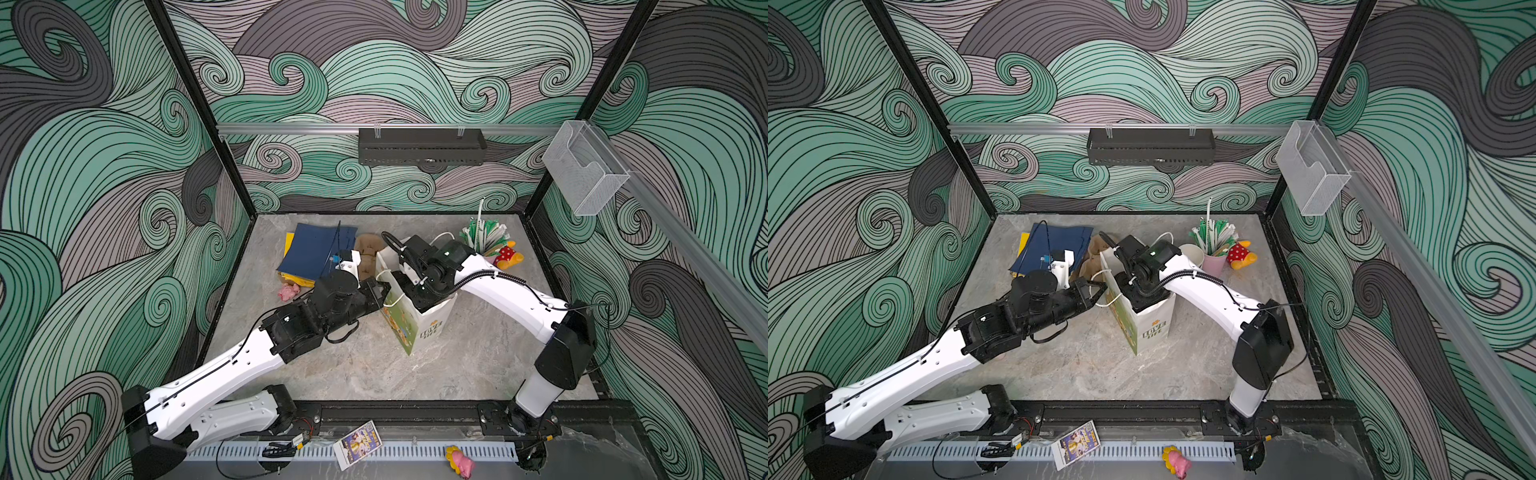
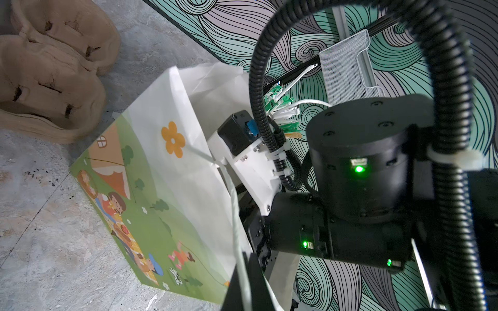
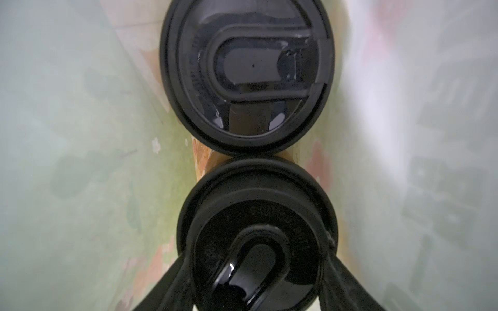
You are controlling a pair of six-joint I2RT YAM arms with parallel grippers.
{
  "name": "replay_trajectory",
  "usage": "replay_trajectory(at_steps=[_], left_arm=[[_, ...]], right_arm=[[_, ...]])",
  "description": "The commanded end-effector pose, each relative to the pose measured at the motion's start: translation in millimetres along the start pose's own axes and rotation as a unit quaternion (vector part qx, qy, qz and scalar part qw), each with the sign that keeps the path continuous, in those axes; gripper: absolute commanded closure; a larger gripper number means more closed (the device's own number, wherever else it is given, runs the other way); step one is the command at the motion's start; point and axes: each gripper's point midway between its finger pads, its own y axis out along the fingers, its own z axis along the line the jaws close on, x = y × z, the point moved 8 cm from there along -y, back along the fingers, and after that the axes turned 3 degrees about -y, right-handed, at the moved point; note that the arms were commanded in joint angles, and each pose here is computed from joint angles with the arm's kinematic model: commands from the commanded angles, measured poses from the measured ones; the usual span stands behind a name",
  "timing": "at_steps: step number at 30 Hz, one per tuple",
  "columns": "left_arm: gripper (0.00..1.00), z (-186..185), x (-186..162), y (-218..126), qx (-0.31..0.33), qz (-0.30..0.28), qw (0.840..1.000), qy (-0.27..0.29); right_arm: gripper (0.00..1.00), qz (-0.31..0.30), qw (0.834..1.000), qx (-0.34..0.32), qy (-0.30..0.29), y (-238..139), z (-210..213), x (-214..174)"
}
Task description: Pack the takeout coffee
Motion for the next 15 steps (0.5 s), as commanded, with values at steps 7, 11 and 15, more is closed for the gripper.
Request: replay_trajectory(at_steps=[7, 11, 15], left_arm=[[1.00, 0, 5, -4, -0.001, -0.015, 1.000, -0.002], [1.00, 0, 5, -4, -0.002, -0.016, 1.000, -0.002], [1.00, 1, 5, -5, -0.001, -0.016, 1.000, -0.002]], right_arm=[[0.36, 0.093, 0.995, -0.034, -0.007, 33, -6, -19], [0.36, 0.104, 0.994, -0.041, -0.008, 37, -8, -21], [0.37, 0.107, 0.993, -0.044, -0.009, 38, -8, -21]])
